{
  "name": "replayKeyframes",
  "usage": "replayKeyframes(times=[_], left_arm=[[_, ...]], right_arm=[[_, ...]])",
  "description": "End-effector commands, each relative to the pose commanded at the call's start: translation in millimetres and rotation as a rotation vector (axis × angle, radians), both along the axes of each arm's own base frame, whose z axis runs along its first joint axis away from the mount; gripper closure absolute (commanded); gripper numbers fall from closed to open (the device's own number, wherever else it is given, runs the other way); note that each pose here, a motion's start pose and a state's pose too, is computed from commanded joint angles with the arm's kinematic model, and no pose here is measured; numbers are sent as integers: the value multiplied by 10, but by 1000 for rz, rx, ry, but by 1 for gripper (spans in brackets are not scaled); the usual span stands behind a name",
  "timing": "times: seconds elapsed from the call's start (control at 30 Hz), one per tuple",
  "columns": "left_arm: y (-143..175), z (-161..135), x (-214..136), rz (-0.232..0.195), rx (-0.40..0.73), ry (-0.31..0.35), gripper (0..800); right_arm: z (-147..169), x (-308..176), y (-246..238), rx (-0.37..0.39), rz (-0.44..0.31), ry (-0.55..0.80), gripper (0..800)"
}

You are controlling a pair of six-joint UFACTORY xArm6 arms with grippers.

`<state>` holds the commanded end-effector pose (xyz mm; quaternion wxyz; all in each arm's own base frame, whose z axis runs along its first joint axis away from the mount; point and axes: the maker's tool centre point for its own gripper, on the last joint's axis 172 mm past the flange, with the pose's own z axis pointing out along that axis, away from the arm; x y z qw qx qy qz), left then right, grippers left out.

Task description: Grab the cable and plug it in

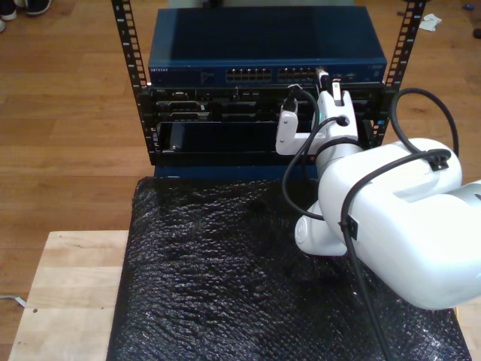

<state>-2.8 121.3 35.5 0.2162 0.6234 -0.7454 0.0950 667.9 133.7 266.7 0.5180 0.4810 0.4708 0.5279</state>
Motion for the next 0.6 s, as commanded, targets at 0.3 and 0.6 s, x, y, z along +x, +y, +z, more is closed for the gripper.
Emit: replayKeyframes(times=[0.3, 0.6], left_arm=[[0, 0, 0, 0, 0, 0, 0], [0, 0, 0, 0, 0, 0, 0]], right_arm=[[2, 4, -3, 3, -1, 0, 800], [36, 21, 14, 7, 1, -5, 800]])
